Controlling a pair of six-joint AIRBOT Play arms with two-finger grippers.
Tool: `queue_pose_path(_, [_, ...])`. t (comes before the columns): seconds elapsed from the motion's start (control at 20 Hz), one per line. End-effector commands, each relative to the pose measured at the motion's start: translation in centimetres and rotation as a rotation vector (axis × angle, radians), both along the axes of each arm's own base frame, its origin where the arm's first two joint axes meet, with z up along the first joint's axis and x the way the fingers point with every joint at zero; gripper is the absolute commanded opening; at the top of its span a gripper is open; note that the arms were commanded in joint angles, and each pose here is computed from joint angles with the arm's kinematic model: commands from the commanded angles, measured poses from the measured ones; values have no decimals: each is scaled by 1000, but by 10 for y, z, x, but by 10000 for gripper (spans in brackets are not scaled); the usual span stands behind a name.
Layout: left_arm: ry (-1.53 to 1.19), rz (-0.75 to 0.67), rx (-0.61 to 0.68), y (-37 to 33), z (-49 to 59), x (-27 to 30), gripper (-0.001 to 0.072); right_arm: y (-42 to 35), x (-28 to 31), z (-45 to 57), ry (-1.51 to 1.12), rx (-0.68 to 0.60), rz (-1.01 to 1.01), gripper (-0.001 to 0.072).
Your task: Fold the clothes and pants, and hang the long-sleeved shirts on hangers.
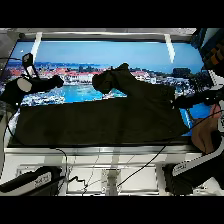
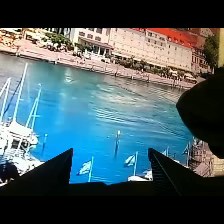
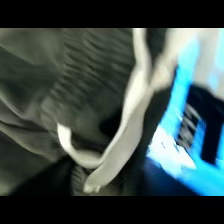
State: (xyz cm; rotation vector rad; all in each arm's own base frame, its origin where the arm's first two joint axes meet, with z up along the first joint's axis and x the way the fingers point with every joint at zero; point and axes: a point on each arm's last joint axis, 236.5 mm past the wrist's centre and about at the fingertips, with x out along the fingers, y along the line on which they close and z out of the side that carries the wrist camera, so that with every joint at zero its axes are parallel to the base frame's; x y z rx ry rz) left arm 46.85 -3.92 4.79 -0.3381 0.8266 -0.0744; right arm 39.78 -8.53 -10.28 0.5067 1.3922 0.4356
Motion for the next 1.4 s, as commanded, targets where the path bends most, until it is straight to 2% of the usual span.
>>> queue_pose_path(0.0, [17, -58, 0, -29, -12, 1, 541, 10, 18, -4, -49, -26, 1, 39])
queue_pose_path(0.15, [-52, -116, -14, -73, -8, 18, 541, 11, 15, -3, -40, -18, 7, 33])
queue_pose_path(0.3, [-110, -155, -112, -125, 14, 46, 540, 13, 11, -1, -29, -4, 17, 33])
queue_pose_path(0.55, [-89, -44, -252, -144, 8, 107, 541, 16, 8, 0, -22, 9, 30, 34])
queue_pose_path(1.35, [20, -96, -192, -176, -78, 108, 540, 17, 16, 2, -49, 17, 9, 33])
